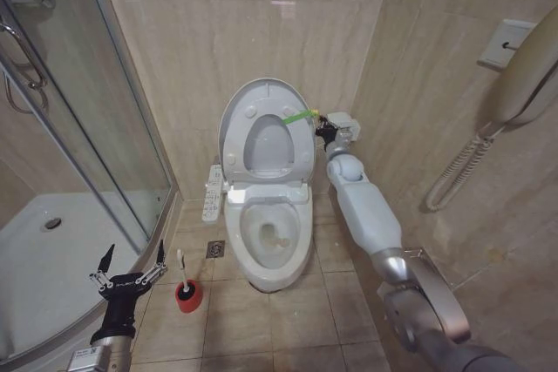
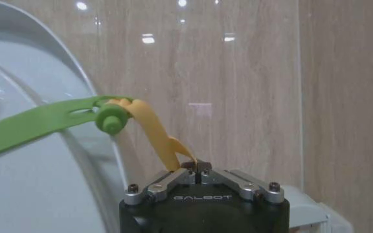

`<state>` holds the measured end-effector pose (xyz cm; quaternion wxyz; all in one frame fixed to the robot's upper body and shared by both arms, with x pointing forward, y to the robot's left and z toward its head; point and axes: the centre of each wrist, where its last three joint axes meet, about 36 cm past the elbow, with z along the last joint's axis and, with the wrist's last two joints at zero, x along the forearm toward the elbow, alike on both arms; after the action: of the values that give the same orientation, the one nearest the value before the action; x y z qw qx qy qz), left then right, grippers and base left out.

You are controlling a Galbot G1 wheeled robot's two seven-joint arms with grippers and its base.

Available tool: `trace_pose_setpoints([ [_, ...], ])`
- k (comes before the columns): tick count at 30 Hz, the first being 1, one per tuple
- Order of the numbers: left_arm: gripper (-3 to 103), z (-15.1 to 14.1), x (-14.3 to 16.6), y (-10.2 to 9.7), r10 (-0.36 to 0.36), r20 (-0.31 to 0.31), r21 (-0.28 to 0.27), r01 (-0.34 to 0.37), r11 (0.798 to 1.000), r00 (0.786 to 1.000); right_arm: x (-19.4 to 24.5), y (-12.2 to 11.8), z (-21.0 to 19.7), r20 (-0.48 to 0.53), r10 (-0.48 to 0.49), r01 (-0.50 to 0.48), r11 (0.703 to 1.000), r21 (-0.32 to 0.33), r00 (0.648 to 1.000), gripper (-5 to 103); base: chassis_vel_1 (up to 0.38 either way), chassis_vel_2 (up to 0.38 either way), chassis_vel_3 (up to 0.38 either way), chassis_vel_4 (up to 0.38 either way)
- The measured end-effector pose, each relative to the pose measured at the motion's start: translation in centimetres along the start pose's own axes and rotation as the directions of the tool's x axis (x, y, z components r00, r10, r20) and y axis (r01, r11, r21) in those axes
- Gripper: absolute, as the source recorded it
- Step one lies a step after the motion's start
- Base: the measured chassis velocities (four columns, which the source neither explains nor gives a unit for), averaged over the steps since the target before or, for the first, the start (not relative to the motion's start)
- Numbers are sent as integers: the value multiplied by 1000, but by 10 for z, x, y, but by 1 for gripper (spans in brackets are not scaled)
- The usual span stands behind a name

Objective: Open the toilet lid, clean the toilet bowl with a toilet brush, close the toilet lid, and flush.

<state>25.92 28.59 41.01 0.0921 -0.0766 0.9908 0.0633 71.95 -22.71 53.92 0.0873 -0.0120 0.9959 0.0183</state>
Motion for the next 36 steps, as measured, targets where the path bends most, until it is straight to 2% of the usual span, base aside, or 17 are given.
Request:
trace_pose_setpoints([
  [6,100,0,0,0,0,0,0,0,1000,1000,-17,10,-3,-11,-6,6,1000,20,1000,1,0,0,0,0],
  [18,100,0,0,0,0,0,0,0,1000,1000,-36,15,-12,-15,-10,11,998,56,1000,1,0,0,0,0],
  [29,100,0,0,0,0,0,0,0,1000,1000,-33,-1,-14,-16,-12,14,995,97,1000,1,0,0,0,0],
  [36,100,0,0,0,0,0,0,0,1000,1000,-44,-1,-25,-11,-13,14,994,112,1000,1,0,0,0,0],
])
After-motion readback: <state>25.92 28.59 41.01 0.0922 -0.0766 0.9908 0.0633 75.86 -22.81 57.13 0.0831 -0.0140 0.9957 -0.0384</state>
